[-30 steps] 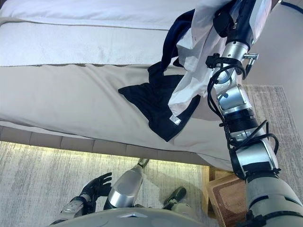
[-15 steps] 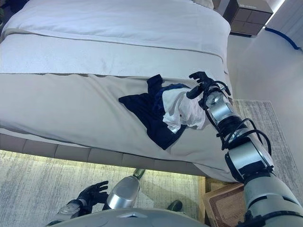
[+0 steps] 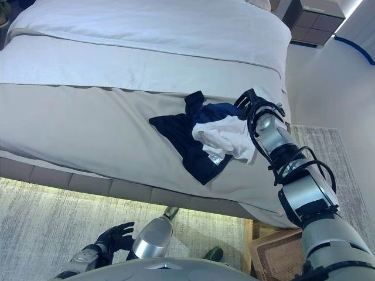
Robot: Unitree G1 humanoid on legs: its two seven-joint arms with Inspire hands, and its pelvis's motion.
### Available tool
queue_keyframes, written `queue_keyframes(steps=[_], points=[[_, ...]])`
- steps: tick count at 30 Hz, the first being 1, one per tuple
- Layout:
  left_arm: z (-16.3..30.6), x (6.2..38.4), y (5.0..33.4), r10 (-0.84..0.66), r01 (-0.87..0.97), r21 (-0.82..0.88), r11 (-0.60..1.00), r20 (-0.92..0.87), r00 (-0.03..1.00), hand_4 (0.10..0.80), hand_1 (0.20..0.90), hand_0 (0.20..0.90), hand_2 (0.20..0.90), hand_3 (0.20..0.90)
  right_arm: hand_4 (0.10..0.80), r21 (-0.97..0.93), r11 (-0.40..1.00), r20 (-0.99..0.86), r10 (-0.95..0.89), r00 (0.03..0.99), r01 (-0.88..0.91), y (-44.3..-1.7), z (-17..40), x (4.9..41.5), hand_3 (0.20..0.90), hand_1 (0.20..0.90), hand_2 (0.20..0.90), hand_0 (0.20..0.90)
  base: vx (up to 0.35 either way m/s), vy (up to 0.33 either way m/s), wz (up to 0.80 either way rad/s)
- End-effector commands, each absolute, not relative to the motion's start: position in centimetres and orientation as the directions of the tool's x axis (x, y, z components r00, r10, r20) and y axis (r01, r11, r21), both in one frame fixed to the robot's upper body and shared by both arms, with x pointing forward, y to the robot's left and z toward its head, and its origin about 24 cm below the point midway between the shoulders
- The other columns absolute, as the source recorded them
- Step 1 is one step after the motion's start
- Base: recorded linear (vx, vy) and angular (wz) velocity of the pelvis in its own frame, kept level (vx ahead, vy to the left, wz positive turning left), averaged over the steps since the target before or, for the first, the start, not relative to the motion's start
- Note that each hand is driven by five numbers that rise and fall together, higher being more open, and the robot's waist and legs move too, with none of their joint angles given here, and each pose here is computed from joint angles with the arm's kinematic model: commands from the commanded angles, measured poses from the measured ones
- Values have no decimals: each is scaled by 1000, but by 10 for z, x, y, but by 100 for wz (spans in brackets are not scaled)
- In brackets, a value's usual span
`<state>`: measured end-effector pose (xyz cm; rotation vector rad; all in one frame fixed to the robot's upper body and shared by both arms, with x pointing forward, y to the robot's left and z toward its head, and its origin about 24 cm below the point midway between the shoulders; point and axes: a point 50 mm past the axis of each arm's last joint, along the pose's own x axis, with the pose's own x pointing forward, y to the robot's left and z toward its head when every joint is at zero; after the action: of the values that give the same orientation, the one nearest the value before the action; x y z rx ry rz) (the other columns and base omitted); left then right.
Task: Pick up the clothes from the bed and place them into the basket
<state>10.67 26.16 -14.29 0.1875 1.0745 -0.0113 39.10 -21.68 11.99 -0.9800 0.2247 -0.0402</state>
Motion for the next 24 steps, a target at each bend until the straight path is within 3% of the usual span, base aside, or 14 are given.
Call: queue_keyframes(steps=[1,6,16,24], points=[[-141,103,266,58,200,170,965,-880,472,800,900,900,900,900,800,-910,415,-52,-77,996,-15,-213,157,398,900,900,900,900,30,33,4],[-139,107,268,55,207,174,963,-876,479,800,900,900,900,900,800,-915,363,-235,-125,964,-176,-221,117,394,900,900,900,900,80,-21,3],[-128,141,262,7,226,163,960,-824,567,800,900,900,900,900,800,-883,386,-402,-333,853,-265,-250,95,387,900,900,900,900,-86,-12,13],[-126,147,259,-7,253,172,952,-814,581,800,900,900,900,900,800,-873,414,-415,-355,838,-257,-255,88,383,900,900,900,900,3,-29,10]])
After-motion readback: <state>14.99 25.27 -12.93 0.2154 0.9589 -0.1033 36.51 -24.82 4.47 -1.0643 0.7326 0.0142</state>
